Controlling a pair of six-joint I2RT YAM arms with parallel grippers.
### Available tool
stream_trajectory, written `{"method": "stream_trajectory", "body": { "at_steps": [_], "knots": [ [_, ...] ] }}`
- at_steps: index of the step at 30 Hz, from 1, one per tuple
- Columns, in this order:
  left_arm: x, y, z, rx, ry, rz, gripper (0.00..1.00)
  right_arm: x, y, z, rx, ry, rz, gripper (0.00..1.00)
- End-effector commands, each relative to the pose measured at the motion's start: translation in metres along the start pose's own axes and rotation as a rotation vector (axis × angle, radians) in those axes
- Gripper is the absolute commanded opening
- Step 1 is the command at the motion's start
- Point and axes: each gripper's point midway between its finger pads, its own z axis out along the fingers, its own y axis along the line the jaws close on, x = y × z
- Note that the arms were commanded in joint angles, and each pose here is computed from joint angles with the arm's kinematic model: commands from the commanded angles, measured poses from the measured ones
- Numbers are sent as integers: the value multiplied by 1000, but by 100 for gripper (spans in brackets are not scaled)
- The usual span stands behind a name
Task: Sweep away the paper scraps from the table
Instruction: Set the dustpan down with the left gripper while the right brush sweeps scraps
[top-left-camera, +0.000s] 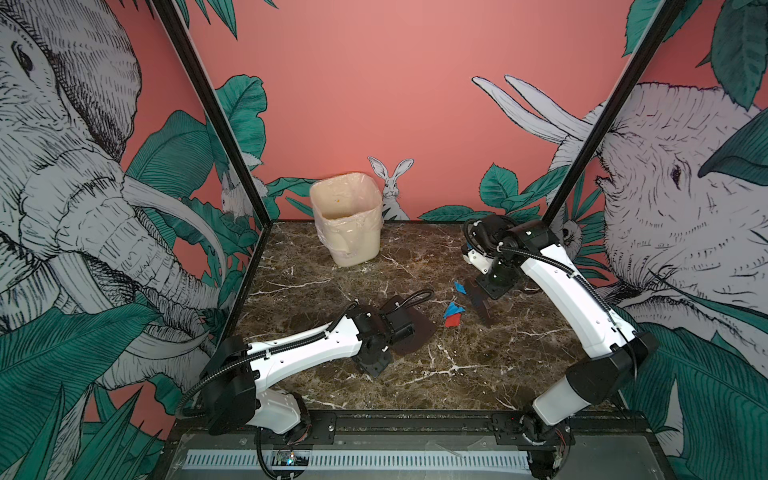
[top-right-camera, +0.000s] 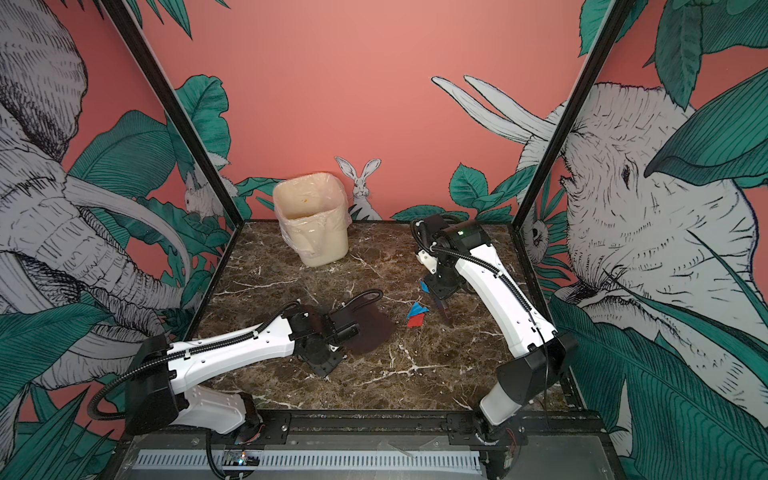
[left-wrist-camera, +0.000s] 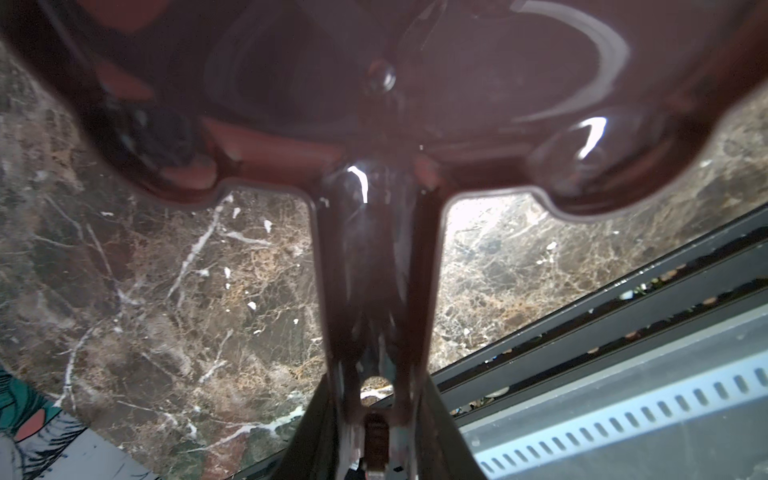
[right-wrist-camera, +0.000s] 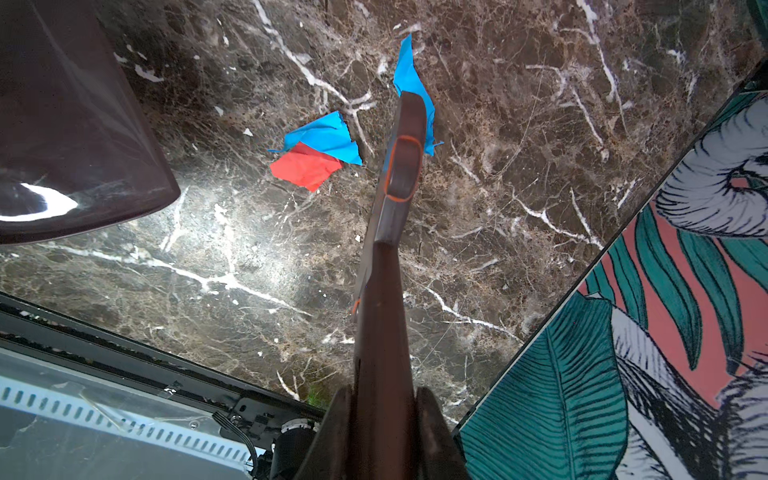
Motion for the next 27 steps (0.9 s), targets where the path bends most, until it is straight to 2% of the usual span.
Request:
{"method": "stream_trajectory", "body": {
  "at_steps": [1, 14, 27],
  "knots": [
    [0, -5, 3, 16, 2, -19, 0, 1, -1, 2, 35, 41, -48, 0],
    [10, -7, 17, -7, 36, -18, 0, -7, 6, 19, 50, 91, -104, 0],
    [9, -14, 21, -45, 95, 74, 0, -9, 28, 28, 26, 130, -180, 0]
  ]
}}
